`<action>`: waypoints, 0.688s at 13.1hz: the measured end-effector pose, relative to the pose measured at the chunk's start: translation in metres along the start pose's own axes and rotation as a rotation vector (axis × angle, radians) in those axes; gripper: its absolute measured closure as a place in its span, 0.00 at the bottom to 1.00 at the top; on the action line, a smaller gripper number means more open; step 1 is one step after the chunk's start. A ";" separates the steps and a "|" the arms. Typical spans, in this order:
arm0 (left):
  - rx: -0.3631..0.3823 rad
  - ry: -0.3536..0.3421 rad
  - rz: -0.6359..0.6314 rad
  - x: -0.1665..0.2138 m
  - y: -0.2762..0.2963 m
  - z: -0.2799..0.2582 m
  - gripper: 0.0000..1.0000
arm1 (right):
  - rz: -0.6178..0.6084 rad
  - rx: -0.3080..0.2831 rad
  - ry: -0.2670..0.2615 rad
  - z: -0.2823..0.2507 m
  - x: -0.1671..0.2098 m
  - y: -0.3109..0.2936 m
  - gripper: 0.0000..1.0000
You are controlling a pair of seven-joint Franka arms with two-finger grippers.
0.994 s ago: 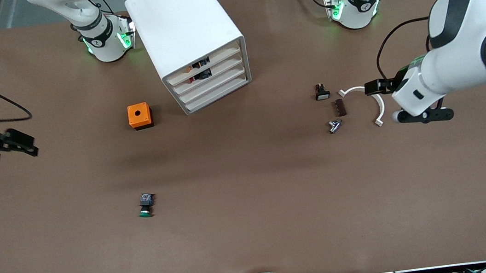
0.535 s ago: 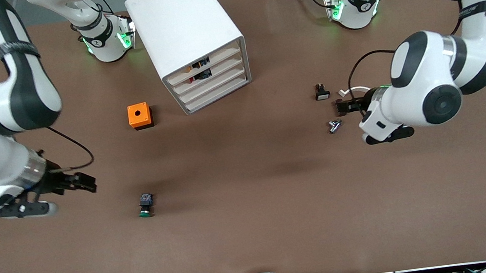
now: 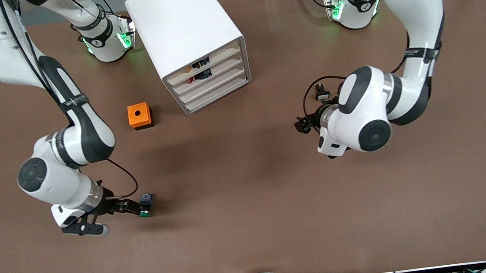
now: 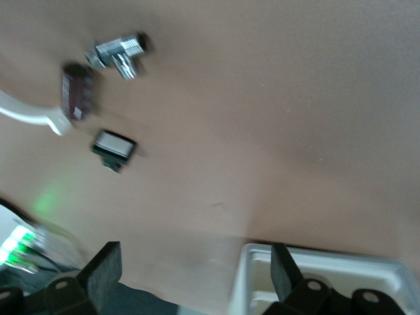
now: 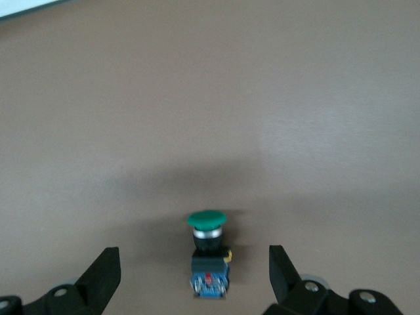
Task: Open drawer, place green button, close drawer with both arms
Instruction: 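Reach the right gripper to the green button while the left gripper reaches the drawer, then grasp the green button with the right gripper and lift it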
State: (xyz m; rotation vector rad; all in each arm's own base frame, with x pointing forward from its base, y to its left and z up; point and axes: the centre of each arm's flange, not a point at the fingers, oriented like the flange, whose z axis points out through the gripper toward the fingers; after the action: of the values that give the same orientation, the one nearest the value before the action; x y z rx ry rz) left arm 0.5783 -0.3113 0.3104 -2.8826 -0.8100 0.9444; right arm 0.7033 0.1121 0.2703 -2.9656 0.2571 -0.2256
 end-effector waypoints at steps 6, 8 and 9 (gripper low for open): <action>0.004 -0.100 -0.404 -0.022 0.042 0.045 0.00 | 0.008 -0.004 -0.066 0.059 -0.017 0.007 0.00; 0.029 -0.141 -0.526 -0.009 0.043 0.064 0.00 | 0.012 -0.009 -0.090 0.073 -0.022 0.009 0.00; 0.045 -0.155 -0.562 -0.003 0.044 0.075 0.00 | 0.013 -0.011 -0.100 0.079 -0.024 0.011 0.00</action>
State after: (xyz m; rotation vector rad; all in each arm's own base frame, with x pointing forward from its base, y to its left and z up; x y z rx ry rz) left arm 0.5556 -0.3624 0.2435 -2.3399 -1.4755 1.0844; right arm 0.6907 0.1173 0.1878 -2.9735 0.2660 -0.0750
